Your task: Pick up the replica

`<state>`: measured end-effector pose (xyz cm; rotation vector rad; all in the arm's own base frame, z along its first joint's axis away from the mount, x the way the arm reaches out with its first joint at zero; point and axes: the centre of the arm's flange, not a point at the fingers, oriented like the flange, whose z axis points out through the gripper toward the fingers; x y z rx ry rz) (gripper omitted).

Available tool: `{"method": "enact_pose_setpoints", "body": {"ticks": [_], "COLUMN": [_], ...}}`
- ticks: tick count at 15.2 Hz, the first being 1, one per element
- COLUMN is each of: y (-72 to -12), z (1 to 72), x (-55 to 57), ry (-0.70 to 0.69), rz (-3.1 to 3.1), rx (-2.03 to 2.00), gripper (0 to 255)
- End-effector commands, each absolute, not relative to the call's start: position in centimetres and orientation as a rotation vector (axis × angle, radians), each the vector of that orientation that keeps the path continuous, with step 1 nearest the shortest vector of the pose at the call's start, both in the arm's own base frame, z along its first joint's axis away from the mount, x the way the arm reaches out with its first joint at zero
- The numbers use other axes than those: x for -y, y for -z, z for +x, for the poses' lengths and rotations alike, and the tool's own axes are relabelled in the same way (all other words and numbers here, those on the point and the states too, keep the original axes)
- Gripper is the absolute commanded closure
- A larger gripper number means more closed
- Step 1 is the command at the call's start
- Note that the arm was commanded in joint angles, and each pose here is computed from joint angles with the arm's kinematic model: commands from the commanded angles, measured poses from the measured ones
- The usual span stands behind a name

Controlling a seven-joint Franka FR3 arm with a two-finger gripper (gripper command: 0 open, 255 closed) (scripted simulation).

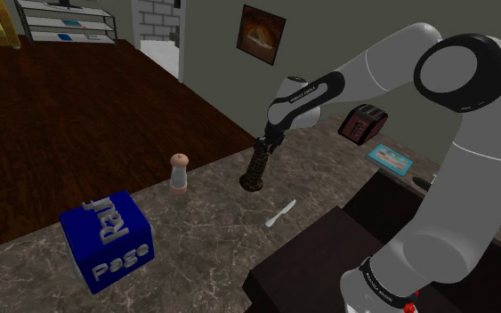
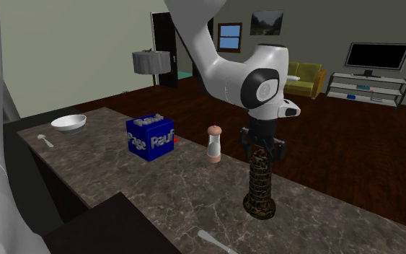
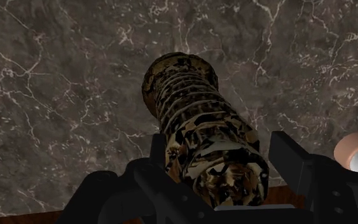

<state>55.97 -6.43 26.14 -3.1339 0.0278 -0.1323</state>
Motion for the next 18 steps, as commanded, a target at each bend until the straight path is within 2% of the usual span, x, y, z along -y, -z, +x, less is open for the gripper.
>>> {"method": "enact_pose_setpoints", "body": {"ticks": [1,18], "y": [-26.0,-34.0], "z": [56.0,56.0], "x": [6.4,6.4], "ry": [0.128,0.128], "rz": [-3.134,-3.134], "rx": [-0.027,-0.027], "gripper": [255,255]}}
